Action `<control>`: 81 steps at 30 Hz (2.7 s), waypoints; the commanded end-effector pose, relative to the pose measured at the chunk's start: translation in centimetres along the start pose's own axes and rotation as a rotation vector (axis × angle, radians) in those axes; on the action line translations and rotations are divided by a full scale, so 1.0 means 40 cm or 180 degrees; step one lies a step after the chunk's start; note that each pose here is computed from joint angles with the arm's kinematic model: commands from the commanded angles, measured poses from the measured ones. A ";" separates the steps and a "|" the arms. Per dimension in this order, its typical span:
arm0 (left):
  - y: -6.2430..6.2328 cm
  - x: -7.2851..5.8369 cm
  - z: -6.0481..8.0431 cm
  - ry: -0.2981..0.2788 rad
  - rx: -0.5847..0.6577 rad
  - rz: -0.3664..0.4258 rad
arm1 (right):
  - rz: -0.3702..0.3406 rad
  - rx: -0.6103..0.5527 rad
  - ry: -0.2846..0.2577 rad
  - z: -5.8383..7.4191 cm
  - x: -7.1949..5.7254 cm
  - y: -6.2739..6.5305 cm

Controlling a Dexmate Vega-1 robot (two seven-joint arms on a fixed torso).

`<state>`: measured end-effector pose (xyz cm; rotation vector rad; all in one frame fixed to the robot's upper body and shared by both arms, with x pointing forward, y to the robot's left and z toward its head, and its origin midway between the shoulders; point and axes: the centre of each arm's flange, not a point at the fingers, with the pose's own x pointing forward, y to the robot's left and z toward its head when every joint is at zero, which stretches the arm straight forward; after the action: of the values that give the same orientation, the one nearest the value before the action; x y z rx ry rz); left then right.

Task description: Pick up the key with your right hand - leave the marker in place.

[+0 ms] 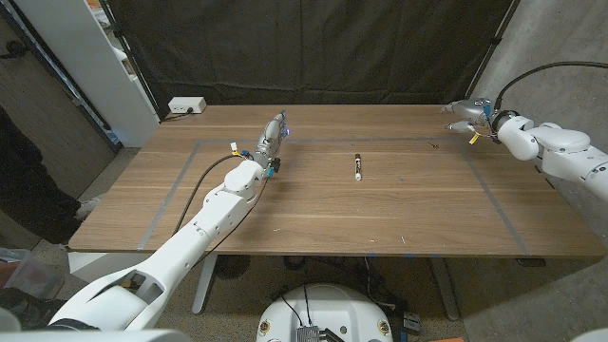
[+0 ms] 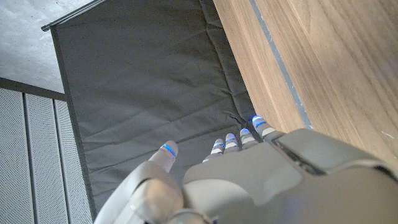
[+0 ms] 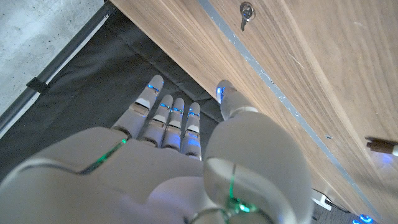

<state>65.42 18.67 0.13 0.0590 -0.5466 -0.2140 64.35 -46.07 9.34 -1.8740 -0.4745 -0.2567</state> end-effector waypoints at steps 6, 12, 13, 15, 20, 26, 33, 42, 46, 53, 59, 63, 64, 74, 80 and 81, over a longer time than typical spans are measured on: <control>-0.011 0.013 0.003 0.0015 -0.0010 -0.0022 | 0.0115 -0.0172 -0.0039 0.011 0.017 0.033; -0.012 0.017 -0.001 0.0024 -0.0020 -0.0020 | 0.0101 -0.0162 -0.0066 0.012 0.025 0.037; -0.011 0.018 -0.001 0.0027 -0.0020 -0.0024 | 0.0098 -0.0176 -0.0055 0.013 0.026 0.038; -0.010 0.019 -0.003 0.0037 -0.0023 -0.0022 | 0.0093 -0.0149 -0.0061 0.015 0.028 0.041; -0.009 0.022 -0.005 0.0052 -0.0033 -0.0023 | 0.0060 -0.0206 -0.0098 0.026 0.030 0.049; -0.009 0.028 -0.006 0.0064 -0.0044 -0.0036 | 0.0057 -0.0225 -0.0135 0.034 0.032 0.060; -0.010 0.032 -0.009 0.0065 -0.0062 -0.0048 | 0.0124 -0.0279 -0.0152 0.041 0.033 0.068; -0.010 0.033 -0.011 0.0073 -0.0064 -0.0045 | 0.0178 -0.0338 -0.0116 0.043 0.040 0.076; -0.011 0.033 -0.011 0.0076 -0.0066 -0.0058 | 0.0186 -0.0384 -0.0106 0.044 0.044 0.080; -0.013 0.034 -0.011 0.0077 -0.0066 -0.0054 | 0.0218 -0.0408 -0.0117 0.044 0.046 0.092; -0.017 0.033 -0.008 0.0084 -0.0057 -0.0064 | 0.0221 -0.0384 -0.0138 0.048 0.043 0.101; -0.019 0.035 -0.004 0.0080 -0.0044 -0.0077 | 0.0235 -0.0370 -0.0144 0.052 0.042 0.107; -0.019 0.036 -0.003 0.0080 -0.0041 -0.0074 | 0.0241 -0.0371 -0.0152 0.053 0.042 0.108; -0.024 0.044 -0.004 0.0098 -0.0047 -0.0093 | 0.0233 -0.0359 -0.0156 0.056 0.048 0.118; -0.024 0.046 -0.006 0.0106 -0.0050 -0.0089 | 0.0244 -0.0372 -0.0186 0.062 0.057 0.122; -0.024 0.045 -0.007 0.0108 -0.0054 -0.0091 | 0.0243 -0.0376 -0.0187 0.063 0.059 0.122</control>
<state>66.69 17.45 0.75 0.0534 -0.5169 -0.2437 67.94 -44.99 5.48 -2.0075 -0.4295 -0.1925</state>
